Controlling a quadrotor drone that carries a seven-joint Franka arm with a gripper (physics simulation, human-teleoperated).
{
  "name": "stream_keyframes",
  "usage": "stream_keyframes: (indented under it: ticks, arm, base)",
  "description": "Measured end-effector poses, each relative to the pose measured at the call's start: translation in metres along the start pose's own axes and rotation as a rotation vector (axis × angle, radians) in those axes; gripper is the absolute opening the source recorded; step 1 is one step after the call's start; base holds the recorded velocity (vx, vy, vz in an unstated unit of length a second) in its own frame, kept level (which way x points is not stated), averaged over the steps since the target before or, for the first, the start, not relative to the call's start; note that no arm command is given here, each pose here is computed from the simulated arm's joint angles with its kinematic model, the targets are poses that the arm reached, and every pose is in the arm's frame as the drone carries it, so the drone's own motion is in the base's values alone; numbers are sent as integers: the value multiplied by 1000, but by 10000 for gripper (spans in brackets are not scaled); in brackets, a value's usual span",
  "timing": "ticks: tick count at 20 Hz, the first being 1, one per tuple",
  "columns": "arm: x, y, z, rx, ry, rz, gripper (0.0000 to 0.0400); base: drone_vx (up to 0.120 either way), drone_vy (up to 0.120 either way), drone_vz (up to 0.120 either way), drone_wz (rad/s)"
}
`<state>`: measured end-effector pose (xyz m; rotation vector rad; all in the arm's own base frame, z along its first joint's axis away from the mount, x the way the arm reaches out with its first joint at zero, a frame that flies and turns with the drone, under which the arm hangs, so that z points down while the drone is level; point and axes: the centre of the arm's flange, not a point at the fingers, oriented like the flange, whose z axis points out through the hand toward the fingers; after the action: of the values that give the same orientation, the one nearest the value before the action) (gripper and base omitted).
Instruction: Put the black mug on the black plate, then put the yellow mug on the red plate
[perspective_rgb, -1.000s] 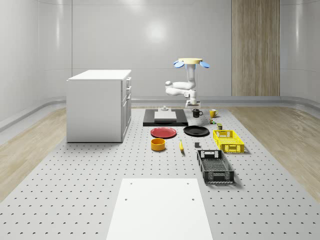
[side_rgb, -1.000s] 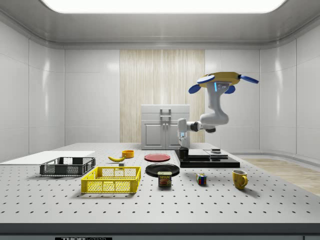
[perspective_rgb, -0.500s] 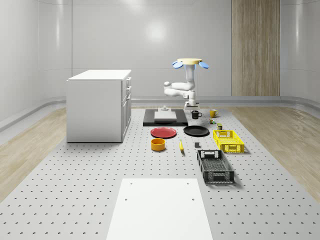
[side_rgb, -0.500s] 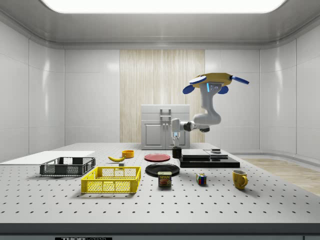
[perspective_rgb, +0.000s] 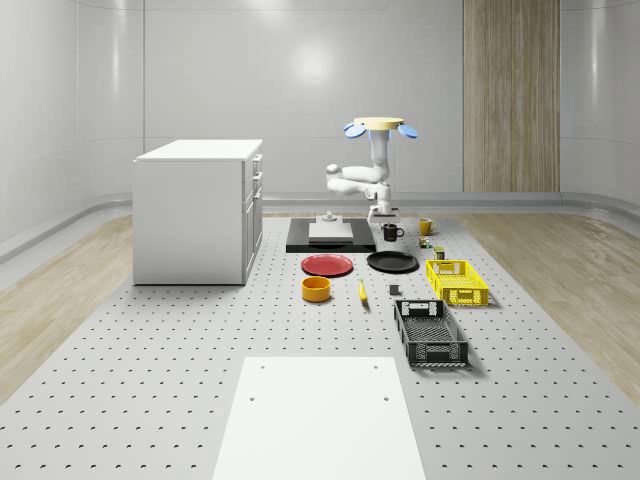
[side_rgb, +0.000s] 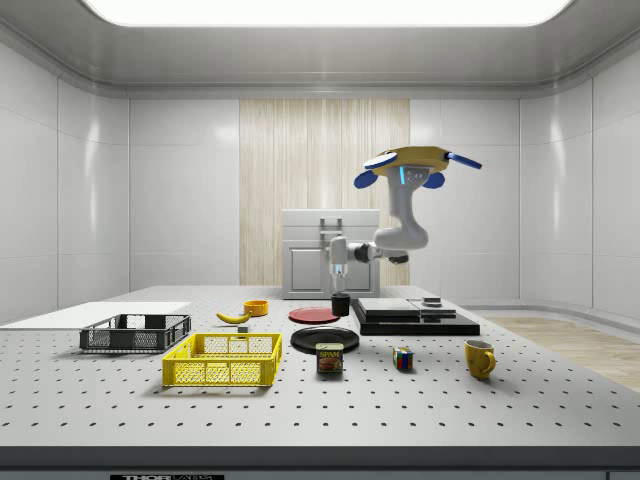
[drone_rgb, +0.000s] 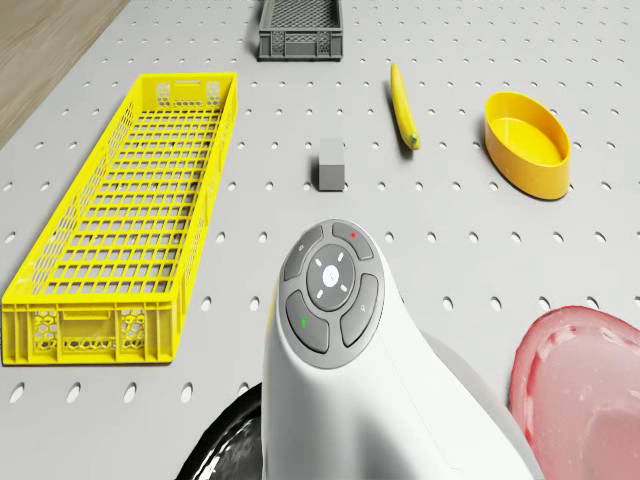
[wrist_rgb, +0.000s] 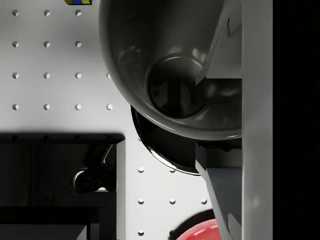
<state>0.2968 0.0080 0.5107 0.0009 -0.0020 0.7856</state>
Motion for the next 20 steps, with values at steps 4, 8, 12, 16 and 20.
stream_keyframes:
  ticks: [4,8,12,16,20]
  arm:
    - [0,0,0,0,0,0,110]
    - [0,0,0,0,0,0,110]
    - [0,0,0,0,0,0,110]
    - [0,0,0,0,0,0,110]
    - [0,0,10,0,0,0,110]
  base:
    - [120,0,0,0]
    - [120,0,0,0]
    - [110,0,-10,0]
    - [0,0,-80,0]
    - [0,0,0,0]
